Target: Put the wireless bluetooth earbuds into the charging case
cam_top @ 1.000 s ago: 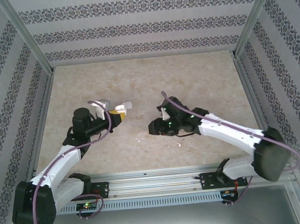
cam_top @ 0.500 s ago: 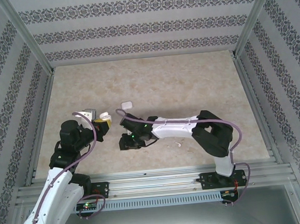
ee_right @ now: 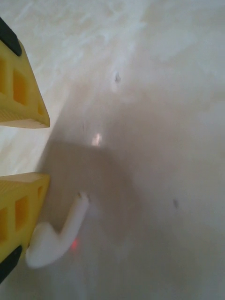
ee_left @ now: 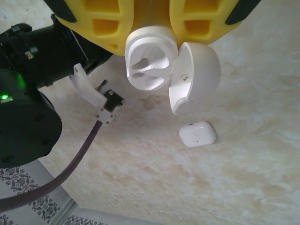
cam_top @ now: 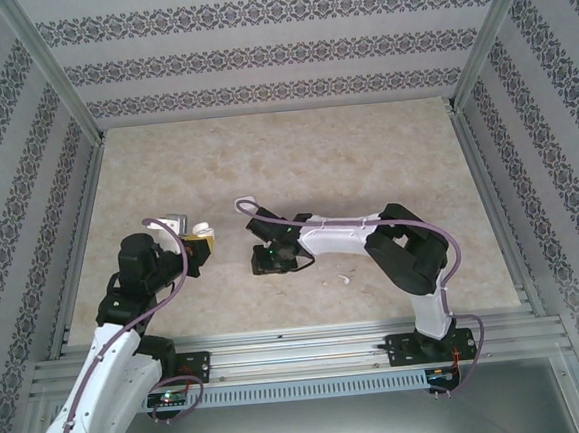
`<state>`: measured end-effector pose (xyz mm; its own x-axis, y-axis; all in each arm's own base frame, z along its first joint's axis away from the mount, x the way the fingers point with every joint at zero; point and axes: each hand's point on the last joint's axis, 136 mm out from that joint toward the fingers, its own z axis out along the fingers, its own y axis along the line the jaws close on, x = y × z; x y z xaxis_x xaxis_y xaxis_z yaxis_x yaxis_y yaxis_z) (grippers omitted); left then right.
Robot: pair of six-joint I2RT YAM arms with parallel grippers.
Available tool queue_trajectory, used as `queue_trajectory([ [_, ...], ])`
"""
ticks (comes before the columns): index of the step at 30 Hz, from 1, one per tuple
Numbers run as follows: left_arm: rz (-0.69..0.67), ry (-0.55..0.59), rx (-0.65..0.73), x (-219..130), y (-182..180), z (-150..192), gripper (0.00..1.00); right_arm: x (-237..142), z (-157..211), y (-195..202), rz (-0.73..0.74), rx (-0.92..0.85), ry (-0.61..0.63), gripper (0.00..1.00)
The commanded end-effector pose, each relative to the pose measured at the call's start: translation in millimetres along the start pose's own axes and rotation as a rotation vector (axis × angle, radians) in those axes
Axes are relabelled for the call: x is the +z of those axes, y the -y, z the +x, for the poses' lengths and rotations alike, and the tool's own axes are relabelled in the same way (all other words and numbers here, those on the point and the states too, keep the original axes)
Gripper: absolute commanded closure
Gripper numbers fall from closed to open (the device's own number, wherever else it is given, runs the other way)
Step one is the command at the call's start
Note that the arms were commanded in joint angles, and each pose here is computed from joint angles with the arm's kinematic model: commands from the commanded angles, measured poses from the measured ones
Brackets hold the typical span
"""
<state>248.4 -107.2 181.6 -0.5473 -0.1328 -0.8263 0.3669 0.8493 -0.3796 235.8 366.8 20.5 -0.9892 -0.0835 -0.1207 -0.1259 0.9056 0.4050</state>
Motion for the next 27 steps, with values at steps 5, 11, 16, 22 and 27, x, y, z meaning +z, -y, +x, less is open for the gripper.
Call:
queue_trajectory([
  [5, 0.037, -0.001, 0.022, 0, 4, 2, 1.0, -17, 0, 35, 0.162, -0.02, 0.008, 0.66],
  [11, 0.051, 0.006, 0.033, 2, 6, 1, 1.0, -30, -7, 25, 0.182, -0.036, 0.023, 0.58],
  [16, 0.082, 0.003, 0.023, 5, 10, 0, 1.0, -32, -5, 13, 0.133, 0.001, 0.046, 0.56],
  [22, 0.088, 0.003, 0.022, 5, 10, 1, 1.0, -33, -3, 29, 0.17, 0.143, 0.046, 0.55],
  [27, 0.109, 0.002, -0.001, 7, 13, 4, 1.0, -32, 1, 32, 0.121, 0.268, 0.092, 0.46],
])
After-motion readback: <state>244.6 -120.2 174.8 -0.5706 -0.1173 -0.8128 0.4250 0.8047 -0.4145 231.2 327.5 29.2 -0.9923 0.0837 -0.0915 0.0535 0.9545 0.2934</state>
